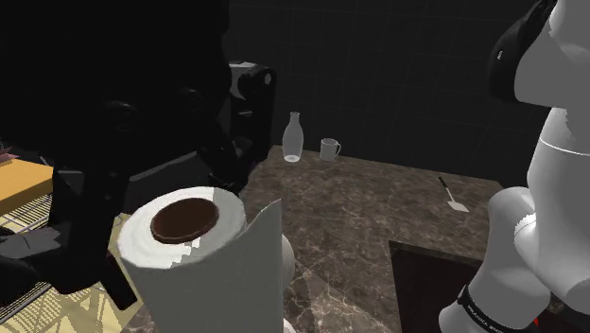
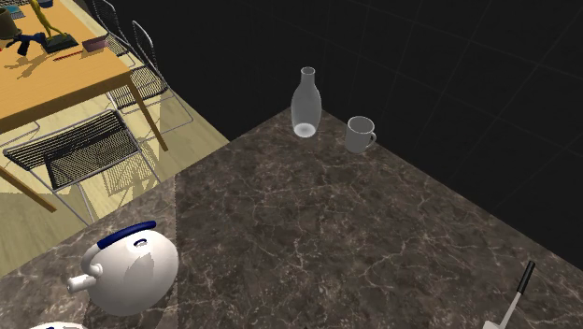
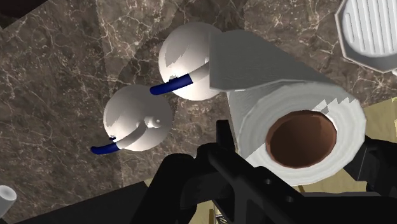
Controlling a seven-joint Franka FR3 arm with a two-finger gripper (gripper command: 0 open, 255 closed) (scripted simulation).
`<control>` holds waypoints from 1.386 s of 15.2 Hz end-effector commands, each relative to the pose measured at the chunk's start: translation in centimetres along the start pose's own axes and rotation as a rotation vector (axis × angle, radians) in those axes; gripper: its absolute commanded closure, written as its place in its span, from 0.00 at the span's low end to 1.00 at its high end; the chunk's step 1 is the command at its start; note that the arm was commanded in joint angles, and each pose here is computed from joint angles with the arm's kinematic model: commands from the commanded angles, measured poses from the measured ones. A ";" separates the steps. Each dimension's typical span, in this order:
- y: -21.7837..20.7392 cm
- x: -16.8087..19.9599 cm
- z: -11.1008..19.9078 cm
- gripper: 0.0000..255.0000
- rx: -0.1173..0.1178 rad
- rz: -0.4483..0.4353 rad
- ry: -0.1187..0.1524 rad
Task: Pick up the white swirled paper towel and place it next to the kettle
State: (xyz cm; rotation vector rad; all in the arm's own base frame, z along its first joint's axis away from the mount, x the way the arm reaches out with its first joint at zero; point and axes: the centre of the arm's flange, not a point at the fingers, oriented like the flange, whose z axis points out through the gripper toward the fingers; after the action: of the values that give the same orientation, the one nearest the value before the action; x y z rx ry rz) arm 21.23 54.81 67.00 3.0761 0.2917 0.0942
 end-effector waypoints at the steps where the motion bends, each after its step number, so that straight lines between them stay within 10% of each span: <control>1: -2.4 -0.4 -0.1 1.00 0.000 0.004 0.000; 21: -3.9 -1.1 9.8 1.00 0.000 0.004 0.000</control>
State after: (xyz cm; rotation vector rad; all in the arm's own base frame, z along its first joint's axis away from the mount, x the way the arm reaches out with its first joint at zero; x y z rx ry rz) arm 20.00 57.98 57.50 3.0762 0.2856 0.0943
